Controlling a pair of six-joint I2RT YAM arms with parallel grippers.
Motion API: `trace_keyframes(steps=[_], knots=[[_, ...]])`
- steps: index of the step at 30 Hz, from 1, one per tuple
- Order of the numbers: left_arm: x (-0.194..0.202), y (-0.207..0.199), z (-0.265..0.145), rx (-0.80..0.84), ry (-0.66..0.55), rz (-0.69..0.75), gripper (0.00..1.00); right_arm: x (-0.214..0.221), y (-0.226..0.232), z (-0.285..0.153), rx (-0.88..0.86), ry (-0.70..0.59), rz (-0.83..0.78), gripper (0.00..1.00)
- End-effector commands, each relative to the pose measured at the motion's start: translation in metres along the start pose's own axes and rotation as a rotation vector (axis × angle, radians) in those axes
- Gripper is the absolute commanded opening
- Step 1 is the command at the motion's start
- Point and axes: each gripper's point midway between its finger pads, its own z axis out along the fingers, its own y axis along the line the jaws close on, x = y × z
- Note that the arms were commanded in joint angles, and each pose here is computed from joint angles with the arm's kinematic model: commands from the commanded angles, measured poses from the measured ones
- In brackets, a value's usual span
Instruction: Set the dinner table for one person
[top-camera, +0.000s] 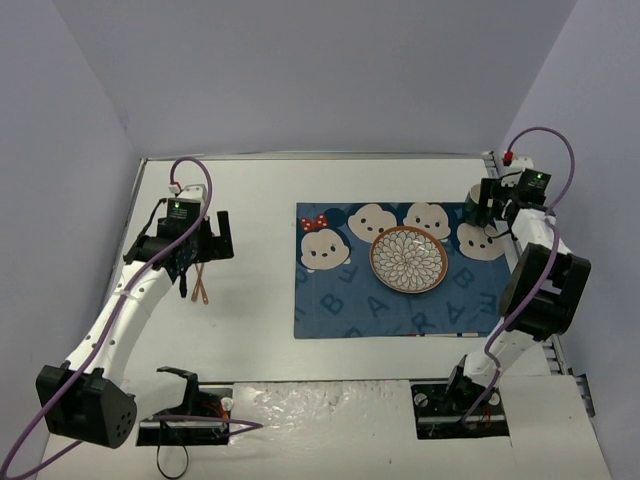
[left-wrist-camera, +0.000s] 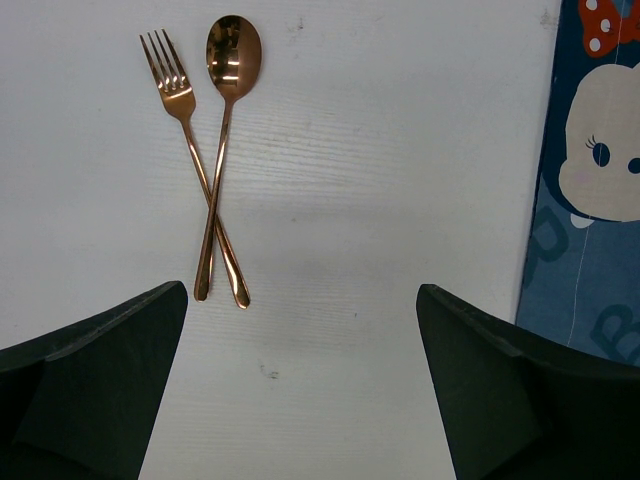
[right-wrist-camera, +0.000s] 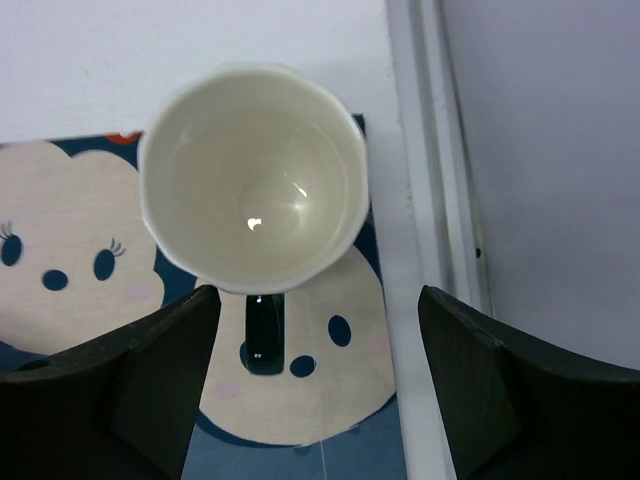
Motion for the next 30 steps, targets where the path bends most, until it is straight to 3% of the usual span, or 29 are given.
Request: trace_keyframes(steps=[1, 4, 7, 13, 20, 23, 30], knots=[[-0.019, -0.001, -0.004, 0.006, -0.068, -0.007, 0.97, -0.091, -0.007, -0.075, 0.080, -0.282, 0.079, 0.84], [-0.017, 0.000, -0.002, 0.001, -0.061, -0.008, 0.97, -0.101, 0.009, -0.100, 0.056, -0.340, 0.141, 0.86], [-0.014, 0.003, 0.004, -0.015, -0.045, -0.015, 0.97, -0.115, 0.054, -0.138, -0.005, -0.419, 0.182, 0.89], [-0.006, 0.011, 0.016, -0.068, -0.010, -0.020, 0.97, -0.109, 0.137, -0.169, -0.215, -0.438, 0.215, 0.92], [0.006, 0.040, 0.041, -0.176, 0.060, -0.074, 0.97, -0.065, 0.234, -0.195, -0.505, -0.380, 0.128, 0.94], [0.010, 0.050, 0.054, -0.180, 0.094, -0.111, 0.96, -0.044, 0.254, -0.196, -0.569, -0.353, 0.098, 0.95], [0.008, 0.048, 0.095, -0.120, 0.161, -0.080, 0.83, -0.007, 0.285, -0.206, -0.717, -0.315, 0.071, 0.95]])
